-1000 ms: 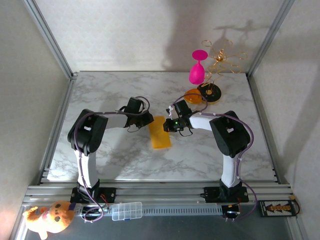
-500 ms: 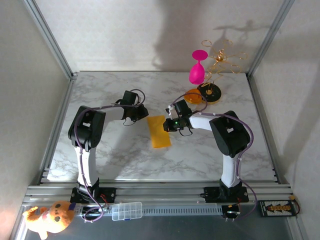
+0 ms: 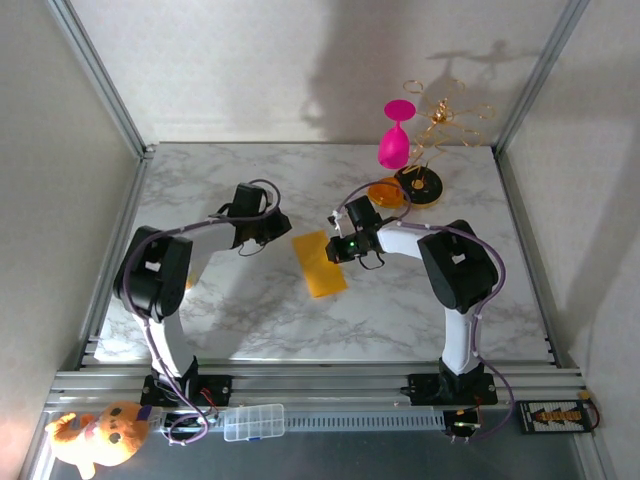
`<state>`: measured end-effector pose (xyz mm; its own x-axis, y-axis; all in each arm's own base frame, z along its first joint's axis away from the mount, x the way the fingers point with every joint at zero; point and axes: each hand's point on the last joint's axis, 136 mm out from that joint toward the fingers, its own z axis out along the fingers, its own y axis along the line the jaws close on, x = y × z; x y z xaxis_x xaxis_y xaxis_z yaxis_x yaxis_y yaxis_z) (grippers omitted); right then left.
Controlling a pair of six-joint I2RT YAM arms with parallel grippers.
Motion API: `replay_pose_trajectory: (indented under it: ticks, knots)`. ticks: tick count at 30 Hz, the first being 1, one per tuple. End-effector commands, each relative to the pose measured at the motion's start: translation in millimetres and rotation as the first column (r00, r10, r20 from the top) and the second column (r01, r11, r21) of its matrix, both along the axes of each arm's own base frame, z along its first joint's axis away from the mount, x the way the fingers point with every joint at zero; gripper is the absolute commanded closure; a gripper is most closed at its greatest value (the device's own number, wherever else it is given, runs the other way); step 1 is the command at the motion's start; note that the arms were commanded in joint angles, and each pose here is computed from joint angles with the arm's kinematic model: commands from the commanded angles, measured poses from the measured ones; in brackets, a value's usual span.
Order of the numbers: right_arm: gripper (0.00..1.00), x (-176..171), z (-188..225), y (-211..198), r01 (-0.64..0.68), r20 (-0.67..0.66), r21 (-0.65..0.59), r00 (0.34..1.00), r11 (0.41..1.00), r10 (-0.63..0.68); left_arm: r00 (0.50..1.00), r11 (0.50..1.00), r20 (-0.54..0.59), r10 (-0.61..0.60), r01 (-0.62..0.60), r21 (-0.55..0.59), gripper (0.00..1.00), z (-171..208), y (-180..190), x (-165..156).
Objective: Fold a paper plane with a square sheet of paper (pick it up from the middle)
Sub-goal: First fold the square sheet of paper in half at the center of the table, then first fold in half a square sheet of paper at the center of the table.
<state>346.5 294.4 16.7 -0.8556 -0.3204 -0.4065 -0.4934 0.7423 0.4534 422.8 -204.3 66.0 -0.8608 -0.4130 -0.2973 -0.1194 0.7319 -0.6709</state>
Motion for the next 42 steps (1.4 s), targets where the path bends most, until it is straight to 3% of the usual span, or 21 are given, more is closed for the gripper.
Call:
replay_pose_trajectory:
  ticks: [1, 15, 20, 24, 30, 36, 42]
  knots:
    - [0.97, -14, -52, -44, -0.022, -0.084, -0.226, 0.996, 0.974, 0.003, 0.999, 0.996, -0.024, -0.031, 0.029, -0.085, 0.9, -3, -21, -16]
    - [0.96, -6, -37, -28, -0.093, -0.07, -0.178, 0.994, 0.98, 0.082, 0.988, 1.0, -0.156, -0.011, 0.011, -0.005, 0.93, -62, -22, -24]
    - [0.95, 8, -11, -17, -0.056, -0.037, -0.134, 0.998, 0.989, 0.051, 0.981, 0.999, -0.191, 0.013, -0.007, 0.031, 0.94, -71, -15, -30]
    - [0.91, 22, 32, -1, 0.032, -0.018, -0.023, 0.999, 0.999, -0.033, 0.978, 0.999, -0.209, 0.003, 0.006, 0.043, 0.94, -76, -15, -38]
    - [0.91, 7, 55, 33, 0.172, -0.141, 0.131, 0.978, 0.976, -0.154, 0.976, 0.999, -0.217, -0.001, 0.01, 0.039, 0.95, -76, -18, -42]
    - [1.0, -13, 47, 61, 0.269, -0.249, 0.145, 0.941, 0.952, -0.228, 0.975, 0.999, -0.221, -0.002, 0.009, 0.031, 0.95, -75, -21, -44]
    - [1.0, -25, 27, 69, 0.278, -0.296, 0.106, 0.925, 0.955, -0.237, 0.977, 1.0, -0.215, 0.003, 0.001, 0.016, 0.95, -72, -23, -44]
